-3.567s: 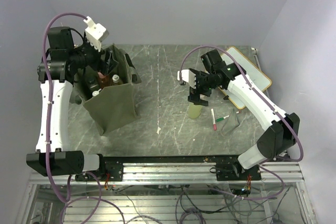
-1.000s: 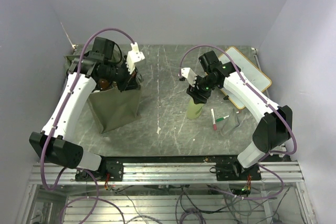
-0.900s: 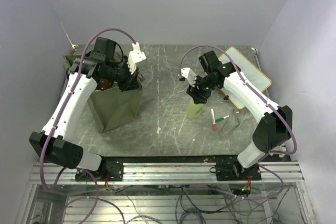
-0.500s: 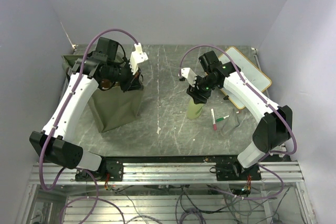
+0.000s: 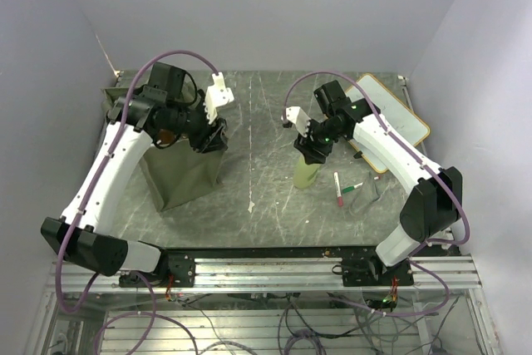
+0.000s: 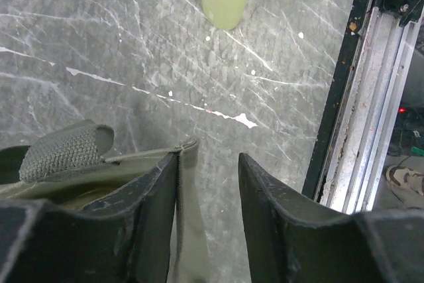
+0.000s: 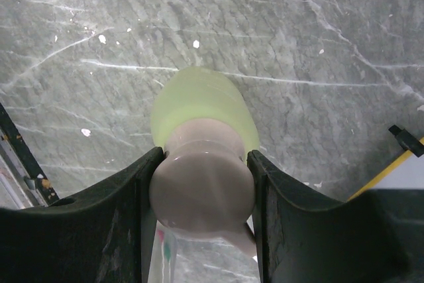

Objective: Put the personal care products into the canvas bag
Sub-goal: Move the care product at the center of the board.

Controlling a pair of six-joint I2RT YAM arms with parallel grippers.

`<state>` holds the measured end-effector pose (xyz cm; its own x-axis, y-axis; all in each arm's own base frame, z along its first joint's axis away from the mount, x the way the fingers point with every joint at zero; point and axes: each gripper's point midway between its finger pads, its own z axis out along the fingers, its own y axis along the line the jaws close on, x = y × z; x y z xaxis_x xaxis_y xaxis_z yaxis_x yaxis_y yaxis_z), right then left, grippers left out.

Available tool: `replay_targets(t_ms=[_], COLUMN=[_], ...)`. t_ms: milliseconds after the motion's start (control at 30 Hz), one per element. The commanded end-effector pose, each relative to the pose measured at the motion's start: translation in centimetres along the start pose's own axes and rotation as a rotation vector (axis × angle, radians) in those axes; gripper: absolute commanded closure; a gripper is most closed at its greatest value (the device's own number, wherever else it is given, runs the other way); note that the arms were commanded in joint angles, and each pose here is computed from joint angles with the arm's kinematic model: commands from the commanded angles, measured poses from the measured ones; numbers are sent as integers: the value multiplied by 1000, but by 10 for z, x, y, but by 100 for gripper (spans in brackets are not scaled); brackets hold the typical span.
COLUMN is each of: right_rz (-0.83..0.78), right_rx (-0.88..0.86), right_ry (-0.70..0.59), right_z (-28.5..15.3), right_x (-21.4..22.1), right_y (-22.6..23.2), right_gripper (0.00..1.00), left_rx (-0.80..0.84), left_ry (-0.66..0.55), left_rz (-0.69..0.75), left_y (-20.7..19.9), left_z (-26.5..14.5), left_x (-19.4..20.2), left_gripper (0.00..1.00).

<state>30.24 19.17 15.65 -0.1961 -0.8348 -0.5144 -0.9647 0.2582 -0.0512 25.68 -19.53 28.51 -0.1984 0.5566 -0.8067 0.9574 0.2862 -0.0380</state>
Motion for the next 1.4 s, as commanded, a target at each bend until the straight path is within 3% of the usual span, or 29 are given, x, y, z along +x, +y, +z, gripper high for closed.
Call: replay_targets(t_ms=[0, 333, 500, 600, 867, 933, 1000, 1367], right_rz=[-34, -92, -99, -90, -62, -61, -65, -21], right_rx=[63, 75, 63, 63, 41, 48, 59, 189], right_ry=[-135, -209, -232, -244, -264, -276, -286, -374], right_z=[-15, 9, 26, 32, 29, 23, 16, -45], right_x=[-37, -98, -124, -134, -141, -143, -145, -142], right_y=[-6, 10, 19, 21, 26, 27, 26, -7], right_gripper=[100, 100, 100, 99, 65, 42, 31, 22], left_rx=[1, -184, -297, -327, -464, -488, -500, -498], left_ry=[-66, -111, -138, -154, -208, -228, -247, -269], left_rz=[99, 114, 116, 93, -19, -15, -13, -110], left_y=[-12, 17, 34, 40, 70, 75, 78, 99], left_z=[-15, -47, -62, -64, -68, -71, -71, -46], left_x=[-23, -55, -69, -74, -84, -88, -93, -95], left_gripper=[46, 19, 11, 0, 2, 1, 1, 4])
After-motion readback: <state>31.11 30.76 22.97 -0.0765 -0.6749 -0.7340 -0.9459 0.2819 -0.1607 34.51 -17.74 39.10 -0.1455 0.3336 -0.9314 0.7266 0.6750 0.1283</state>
